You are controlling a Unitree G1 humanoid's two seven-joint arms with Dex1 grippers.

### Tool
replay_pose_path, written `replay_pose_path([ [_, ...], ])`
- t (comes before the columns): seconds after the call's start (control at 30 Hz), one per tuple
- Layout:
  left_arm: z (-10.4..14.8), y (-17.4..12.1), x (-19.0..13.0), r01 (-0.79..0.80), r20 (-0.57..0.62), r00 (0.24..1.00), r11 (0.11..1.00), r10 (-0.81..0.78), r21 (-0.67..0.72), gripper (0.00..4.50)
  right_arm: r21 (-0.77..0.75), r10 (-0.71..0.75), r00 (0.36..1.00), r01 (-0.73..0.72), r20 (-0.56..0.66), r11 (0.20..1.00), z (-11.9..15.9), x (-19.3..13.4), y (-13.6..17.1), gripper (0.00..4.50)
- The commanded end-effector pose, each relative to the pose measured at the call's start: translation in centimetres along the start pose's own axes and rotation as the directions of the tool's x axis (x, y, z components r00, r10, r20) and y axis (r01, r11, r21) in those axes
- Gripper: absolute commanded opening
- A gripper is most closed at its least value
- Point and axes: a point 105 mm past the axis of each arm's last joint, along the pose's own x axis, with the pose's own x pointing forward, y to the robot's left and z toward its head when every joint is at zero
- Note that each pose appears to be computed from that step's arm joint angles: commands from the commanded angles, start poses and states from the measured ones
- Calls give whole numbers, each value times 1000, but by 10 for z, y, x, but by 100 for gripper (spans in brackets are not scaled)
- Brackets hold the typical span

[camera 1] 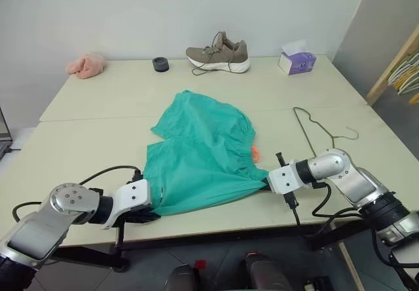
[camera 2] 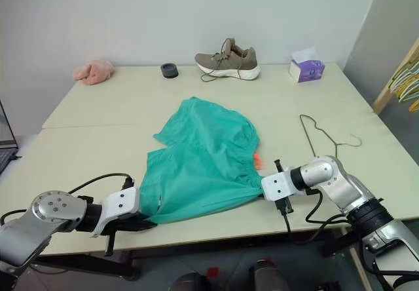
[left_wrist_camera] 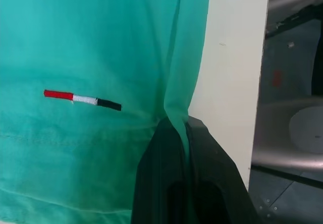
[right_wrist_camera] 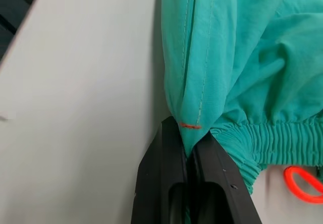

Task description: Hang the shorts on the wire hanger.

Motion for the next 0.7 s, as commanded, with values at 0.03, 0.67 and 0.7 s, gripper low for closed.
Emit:
replay_pose_path([
  [0.03,-10,-10,-4,52,-42,998,998,-54,-31,45,24,-11,1000,11,-20,1000,2,-13,-3,0],
  [0.67,64,-33,-41,187,294,944,978,-152,-92,446,440,-211,902,26,376,897,72,-47,-19,450],
  [0.7,63,-26,-43,155,292,949,983,-120,-97,446,470,-258,890,57,375,881,71,-50,-24,450],
])
